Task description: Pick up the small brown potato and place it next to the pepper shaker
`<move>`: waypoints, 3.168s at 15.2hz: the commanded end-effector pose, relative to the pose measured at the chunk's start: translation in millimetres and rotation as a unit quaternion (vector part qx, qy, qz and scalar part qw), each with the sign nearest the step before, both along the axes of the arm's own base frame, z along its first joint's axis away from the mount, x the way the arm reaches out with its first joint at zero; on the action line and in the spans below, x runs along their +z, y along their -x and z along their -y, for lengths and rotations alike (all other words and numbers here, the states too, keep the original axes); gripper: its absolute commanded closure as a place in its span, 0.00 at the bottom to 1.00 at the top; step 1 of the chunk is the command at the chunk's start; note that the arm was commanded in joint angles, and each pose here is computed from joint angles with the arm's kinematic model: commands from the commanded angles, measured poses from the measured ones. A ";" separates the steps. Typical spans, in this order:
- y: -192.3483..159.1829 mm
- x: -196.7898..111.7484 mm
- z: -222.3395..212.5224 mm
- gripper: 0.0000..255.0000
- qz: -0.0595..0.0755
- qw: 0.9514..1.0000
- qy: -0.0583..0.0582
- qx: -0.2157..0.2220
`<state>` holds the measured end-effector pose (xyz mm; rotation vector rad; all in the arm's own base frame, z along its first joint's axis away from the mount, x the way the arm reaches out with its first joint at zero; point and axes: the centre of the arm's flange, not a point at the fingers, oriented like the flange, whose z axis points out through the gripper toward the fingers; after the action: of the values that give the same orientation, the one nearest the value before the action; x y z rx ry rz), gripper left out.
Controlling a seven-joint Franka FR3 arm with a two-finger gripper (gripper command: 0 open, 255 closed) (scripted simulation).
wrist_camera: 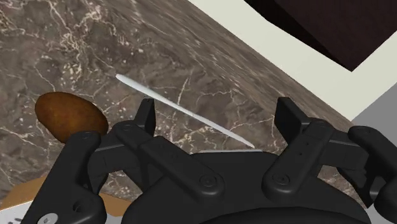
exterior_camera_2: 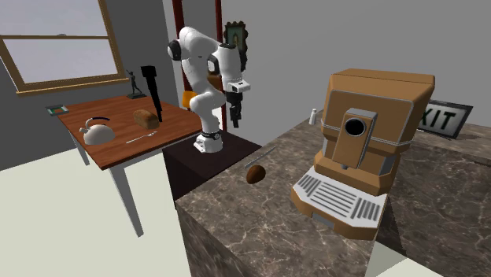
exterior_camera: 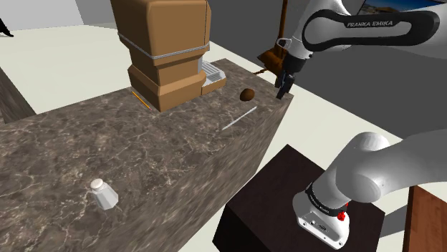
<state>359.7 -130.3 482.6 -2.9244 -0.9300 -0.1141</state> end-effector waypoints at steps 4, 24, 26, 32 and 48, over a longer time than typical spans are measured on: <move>-38.6 -32.7 57.5 0.00 0.012 0.994 -0.021 0.104; -196.7 -154.2 140.3 0.00 0.043 0.919 -0.083 0.384; -196.5 -167.2 136.5 0.00 0.043 0.919 -0.083 0.384; -196.5 -167.2 136.5 0.00 0.043 0.919 -0.083 0.384; -196.5 -146.1 136.5 1.00 0.043 0.919 -0.083 0.384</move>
<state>556.7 -265.7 330.9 -2.2104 -1.8833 -0.2541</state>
